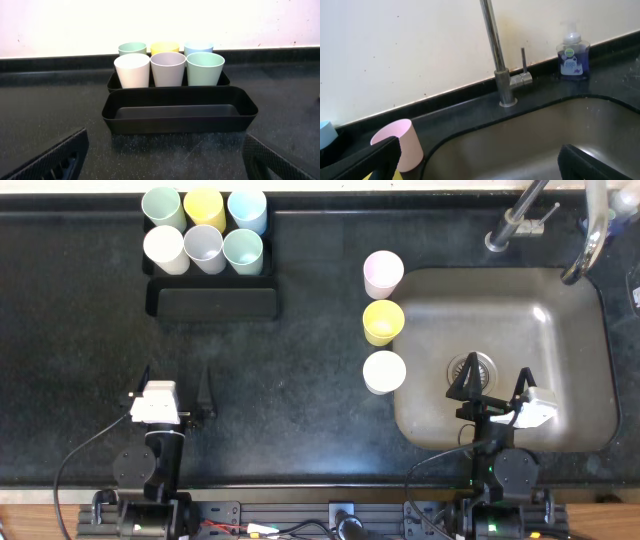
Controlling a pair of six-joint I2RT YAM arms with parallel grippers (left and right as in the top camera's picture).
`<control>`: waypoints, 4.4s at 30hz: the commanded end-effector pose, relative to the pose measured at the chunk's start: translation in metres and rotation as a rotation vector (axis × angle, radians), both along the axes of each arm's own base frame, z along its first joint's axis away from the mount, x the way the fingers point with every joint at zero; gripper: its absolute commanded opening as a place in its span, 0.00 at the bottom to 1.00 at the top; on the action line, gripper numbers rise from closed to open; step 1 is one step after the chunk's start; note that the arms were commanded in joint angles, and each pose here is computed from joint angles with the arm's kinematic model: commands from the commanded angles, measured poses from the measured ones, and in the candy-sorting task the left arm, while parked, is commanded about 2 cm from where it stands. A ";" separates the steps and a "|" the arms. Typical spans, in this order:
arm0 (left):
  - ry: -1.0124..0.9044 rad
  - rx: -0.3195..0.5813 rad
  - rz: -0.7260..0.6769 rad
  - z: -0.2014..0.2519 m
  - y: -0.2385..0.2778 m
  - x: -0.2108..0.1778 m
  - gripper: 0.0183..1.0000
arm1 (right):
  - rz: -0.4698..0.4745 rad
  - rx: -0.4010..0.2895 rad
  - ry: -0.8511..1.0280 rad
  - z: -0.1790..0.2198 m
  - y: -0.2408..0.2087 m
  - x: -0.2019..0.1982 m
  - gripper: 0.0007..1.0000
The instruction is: Store Cups
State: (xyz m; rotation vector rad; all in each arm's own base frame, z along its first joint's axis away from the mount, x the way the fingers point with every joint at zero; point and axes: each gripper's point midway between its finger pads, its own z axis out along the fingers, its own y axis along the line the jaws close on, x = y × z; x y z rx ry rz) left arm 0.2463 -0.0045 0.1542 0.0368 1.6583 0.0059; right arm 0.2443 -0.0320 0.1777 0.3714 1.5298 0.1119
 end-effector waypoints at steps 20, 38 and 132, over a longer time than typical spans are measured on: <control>-0.005 0.007 -0.007 0.001 -0.001 0.000 1.00 | -0.007 0.007 -0.004 -0.003 -0.002 0.000 1.00; -0.005 0.007 -0.007 0.001 -0.001 0.000 1.00 | -0.007 0.007 -0.004 -0.003 -0.002 0.000 1.00; 1.150 -0.227 -0.063 -0.016 -0.304 0.223 1.00 | -0.007 0.007 -0.004 -0.003 -0.002 0.000 1.00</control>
